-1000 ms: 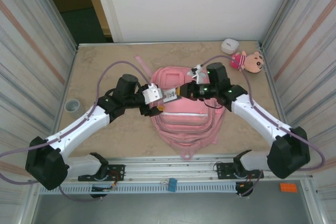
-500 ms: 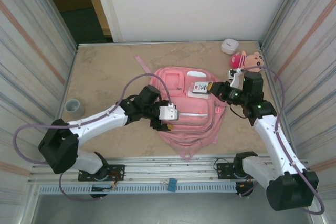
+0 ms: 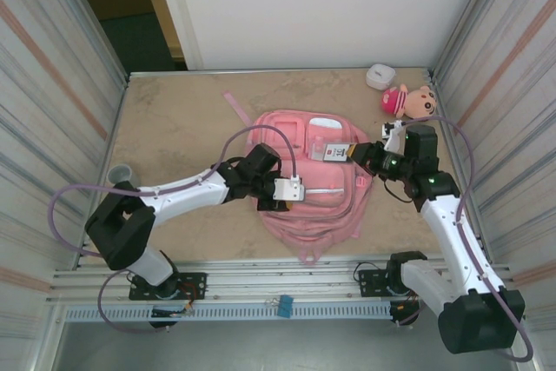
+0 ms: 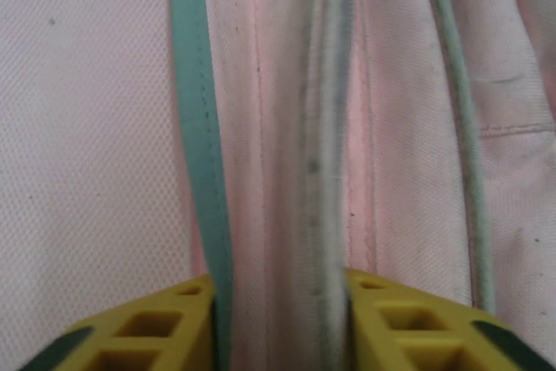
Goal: Pack books, pencil case, and school supplies into a backpack
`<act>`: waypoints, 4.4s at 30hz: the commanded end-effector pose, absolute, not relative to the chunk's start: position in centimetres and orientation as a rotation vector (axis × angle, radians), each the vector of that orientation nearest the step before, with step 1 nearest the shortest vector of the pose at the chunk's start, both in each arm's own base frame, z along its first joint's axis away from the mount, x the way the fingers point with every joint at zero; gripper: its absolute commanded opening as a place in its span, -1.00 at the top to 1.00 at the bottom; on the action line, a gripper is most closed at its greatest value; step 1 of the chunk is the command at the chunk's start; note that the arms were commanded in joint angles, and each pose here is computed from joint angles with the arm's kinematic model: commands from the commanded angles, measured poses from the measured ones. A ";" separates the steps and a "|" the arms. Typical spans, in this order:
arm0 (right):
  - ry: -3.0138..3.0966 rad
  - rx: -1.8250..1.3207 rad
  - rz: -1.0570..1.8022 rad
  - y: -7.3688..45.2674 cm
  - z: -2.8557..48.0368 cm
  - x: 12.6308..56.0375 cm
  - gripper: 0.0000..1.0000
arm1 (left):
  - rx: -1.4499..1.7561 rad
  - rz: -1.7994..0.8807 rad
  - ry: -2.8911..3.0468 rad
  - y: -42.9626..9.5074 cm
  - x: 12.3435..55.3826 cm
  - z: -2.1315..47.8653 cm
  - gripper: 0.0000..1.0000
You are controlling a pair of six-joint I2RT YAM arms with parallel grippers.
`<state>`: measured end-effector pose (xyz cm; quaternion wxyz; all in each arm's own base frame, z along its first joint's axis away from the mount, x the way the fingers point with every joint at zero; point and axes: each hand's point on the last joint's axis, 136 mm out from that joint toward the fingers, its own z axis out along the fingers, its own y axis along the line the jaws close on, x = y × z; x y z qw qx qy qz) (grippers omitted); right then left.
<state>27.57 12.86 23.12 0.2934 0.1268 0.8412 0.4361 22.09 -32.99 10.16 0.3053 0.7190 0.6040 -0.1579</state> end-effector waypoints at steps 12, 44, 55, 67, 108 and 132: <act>2.148 0.385 1.039 9.5 25.5 24.4 1.00 | 1.420 -0.434 1.641 -32.4 27.3 19.5 0.84; 2.092 0.537 1.428 18.6 24.2 21.2 1.00 | 0.998 -0.751 1.769 -34.3 30.0 24.6 0.97; 2.083 0.597 1.347 22.2 21.7 23.9 1.00 | 1.049 -0.807 1.696 -35.0 28.1 26.1 0.97; 2.154 0.713 1.201 23.0 17.6 26.7 0.95 | 1.094 -0.876 1.598 -35.3 26.0 27.9 0.95; 1.857 -1.161 0.416 23.0 22.4 26.4 0.64 | 1.217 -0.855 1.670 -33.4 25.3 23.7 0.49; 1.796 -1.260 0.636 22.4 22.3 24.3 0.99 | 1.639 -0.900 1.712 -23.6 26.0 14.9 -0.49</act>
